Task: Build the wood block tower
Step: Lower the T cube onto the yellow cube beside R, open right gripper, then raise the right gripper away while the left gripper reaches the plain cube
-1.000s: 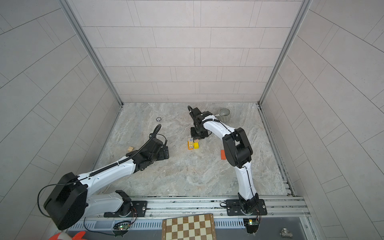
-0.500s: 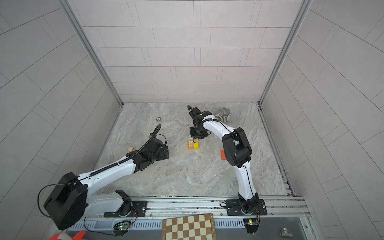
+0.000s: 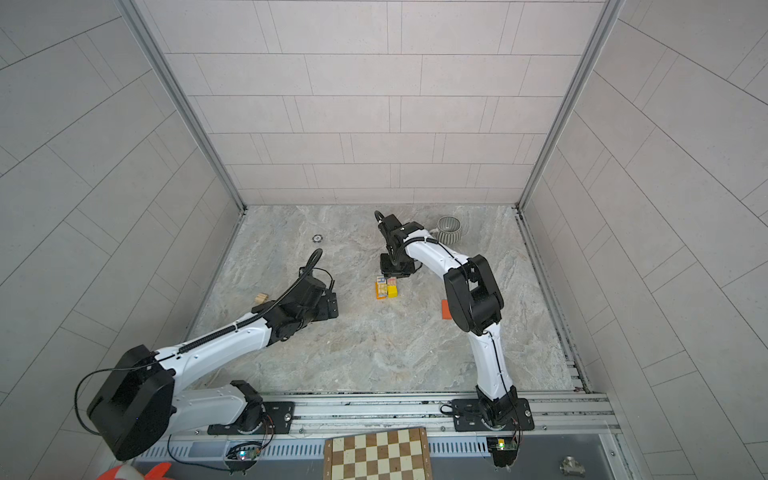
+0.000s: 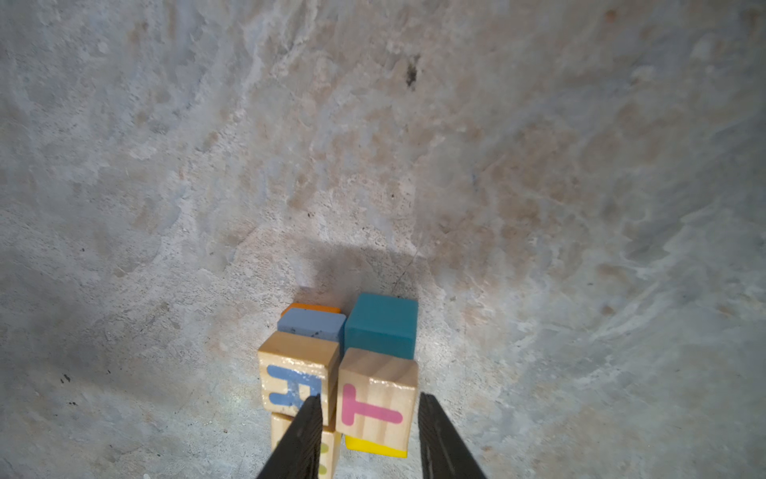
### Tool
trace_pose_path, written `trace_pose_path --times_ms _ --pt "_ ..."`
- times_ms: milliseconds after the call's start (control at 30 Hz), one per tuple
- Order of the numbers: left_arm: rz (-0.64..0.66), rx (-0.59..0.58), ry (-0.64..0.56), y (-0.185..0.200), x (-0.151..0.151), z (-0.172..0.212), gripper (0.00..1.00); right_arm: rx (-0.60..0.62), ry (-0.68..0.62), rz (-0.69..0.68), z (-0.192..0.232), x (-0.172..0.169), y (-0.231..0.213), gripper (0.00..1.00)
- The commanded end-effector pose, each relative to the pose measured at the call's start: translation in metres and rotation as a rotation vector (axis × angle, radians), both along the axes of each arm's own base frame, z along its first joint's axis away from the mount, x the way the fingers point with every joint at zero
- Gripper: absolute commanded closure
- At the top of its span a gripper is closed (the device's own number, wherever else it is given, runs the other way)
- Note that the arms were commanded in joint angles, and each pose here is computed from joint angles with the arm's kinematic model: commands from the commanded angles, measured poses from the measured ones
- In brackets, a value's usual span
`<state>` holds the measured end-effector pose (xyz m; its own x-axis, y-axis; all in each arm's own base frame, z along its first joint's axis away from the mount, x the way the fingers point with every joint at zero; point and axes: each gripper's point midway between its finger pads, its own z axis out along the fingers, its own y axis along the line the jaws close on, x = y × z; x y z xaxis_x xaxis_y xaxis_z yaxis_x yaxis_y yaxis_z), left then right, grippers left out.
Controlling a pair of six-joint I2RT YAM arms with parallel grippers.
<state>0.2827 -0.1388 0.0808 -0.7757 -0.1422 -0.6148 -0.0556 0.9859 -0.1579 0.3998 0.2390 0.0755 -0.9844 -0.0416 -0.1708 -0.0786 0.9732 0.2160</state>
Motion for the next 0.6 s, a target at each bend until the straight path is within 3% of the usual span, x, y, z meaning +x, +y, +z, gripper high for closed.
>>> trace_pose_path --times_ms 0,333,567 --pt "0.009 -0.002 -0.034 0.001 0.003 0.016 0.0 -0.001 -0.005 -0.003 0.006 0.001 0.001 0.59" --pt "0.052 0.025 -0.076 0.013 0.004 0.047 0.0 0.103 -0.087 0.036 0.048 -0.012 -0.001 0.53" --pt "0.063 0.086 -0.038 0.032 -0.001 0.077 0.0 0.154 -0.224 0.039 0.071 -0.041 -0.027 0.48"
